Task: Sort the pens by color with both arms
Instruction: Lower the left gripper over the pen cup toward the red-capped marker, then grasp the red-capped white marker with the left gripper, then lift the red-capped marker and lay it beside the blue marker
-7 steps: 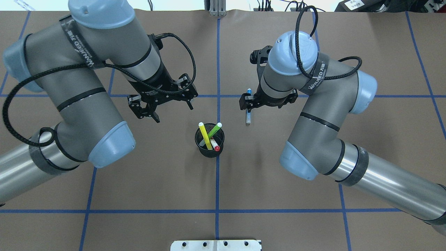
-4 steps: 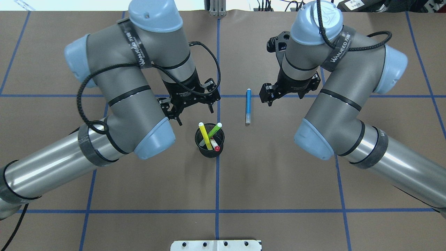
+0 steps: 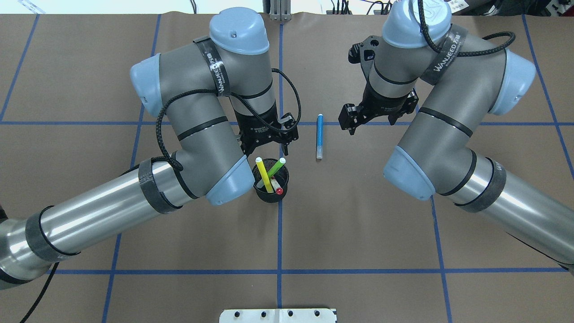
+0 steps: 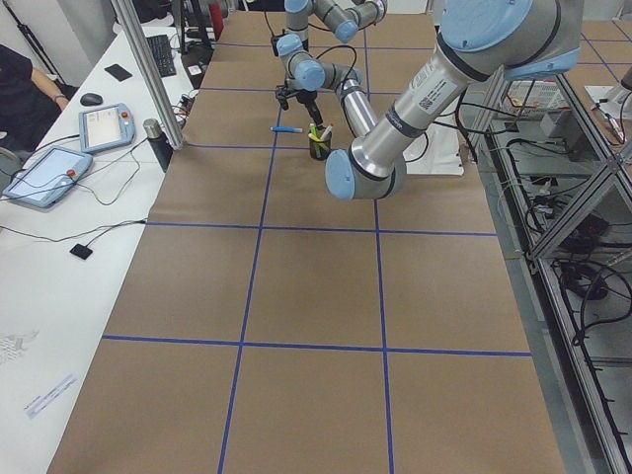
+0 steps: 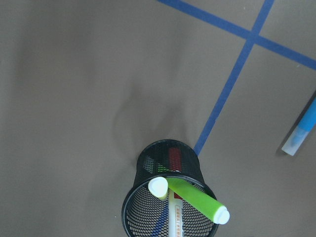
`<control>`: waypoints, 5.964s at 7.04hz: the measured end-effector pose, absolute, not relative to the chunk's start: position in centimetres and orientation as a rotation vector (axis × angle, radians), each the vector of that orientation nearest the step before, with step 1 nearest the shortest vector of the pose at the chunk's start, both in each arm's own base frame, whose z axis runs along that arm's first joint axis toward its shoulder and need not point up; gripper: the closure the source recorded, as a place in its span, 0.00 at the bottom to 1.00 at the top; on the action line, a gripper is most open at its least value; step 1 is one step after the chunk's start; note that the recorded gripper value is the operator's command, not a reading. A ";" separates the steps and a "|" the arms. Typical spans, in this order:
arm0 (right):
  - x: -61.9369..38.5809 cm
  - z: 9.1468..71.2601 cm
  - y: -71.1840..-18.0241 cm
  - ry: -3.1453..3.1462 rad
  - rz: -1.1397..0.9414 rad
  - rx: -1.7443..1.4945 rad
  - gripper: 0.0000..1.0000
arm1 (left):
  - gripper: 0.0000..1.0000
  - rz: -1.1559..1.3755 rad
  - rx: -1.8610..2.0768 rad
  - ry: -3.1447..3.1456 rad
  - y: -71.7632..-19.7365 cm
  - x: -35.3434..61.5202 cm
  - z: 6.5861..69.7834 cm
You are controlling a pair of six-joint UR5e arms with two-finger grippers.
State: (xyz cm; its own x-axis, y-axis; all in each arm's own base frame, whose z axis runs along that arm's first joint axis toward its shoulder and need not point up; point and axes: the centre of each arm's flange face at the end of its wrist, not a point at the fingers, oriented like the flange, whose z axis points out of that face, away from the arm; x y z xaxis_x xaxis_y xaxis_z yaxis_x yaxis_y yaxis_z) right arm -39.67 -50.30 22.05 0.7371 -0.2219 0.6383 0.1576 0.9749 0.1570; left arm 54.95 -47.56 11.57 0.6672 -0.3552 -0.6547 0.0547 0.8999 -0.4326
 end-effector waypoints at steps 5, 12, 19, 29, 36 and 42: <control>-39.7 22.0 -50.2 -0.711 -0.204 0.095 0.01 | 0.34 -0.191 -0.416 0.791 -45.3 57.2 12.4; -39.7 22.1 -50.3 -0.709 -0.202 0.094 0.01 | 0.48 -0.127 -0.409 0.792 -44.1 58.3 12.6; -39.8 22.4 -50.4 -0.706 -0.201 0.092 0.01 | 0.69 -0.073 -0.396 0.796 -43.3 59.0 12.7; -39.8 22.5 -50.4 -0.706 -0.199 0.093 0.01 | 0.89 -0.025 -0.384 0.833 -40.6 54.4 8.5; -39.9 22.1 -50.2 -0.719 -0.179 0.086 0.01 | 0.89 0.067 -0.141 0.974 -50.1 48.4 7.4; -39.7 21.4 -50.2 -0.745 -0.178 0.073 0.01 | 0.78 0.081 -0.020 0.988 -59.0 55.3 9.6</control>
State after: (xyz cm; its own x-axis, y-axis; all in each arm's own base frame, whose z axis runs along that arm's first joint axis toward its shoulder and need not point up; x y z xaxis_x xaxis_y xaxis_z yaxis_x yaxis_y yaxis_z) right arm -39.70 -50.19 21.42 0.7208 -0.1869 0.6675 0.1348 0.9824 0.1295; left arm 55.29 -59.01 9.65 0.5477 0.0595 -0.8346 -0.0775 0.9968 0.0202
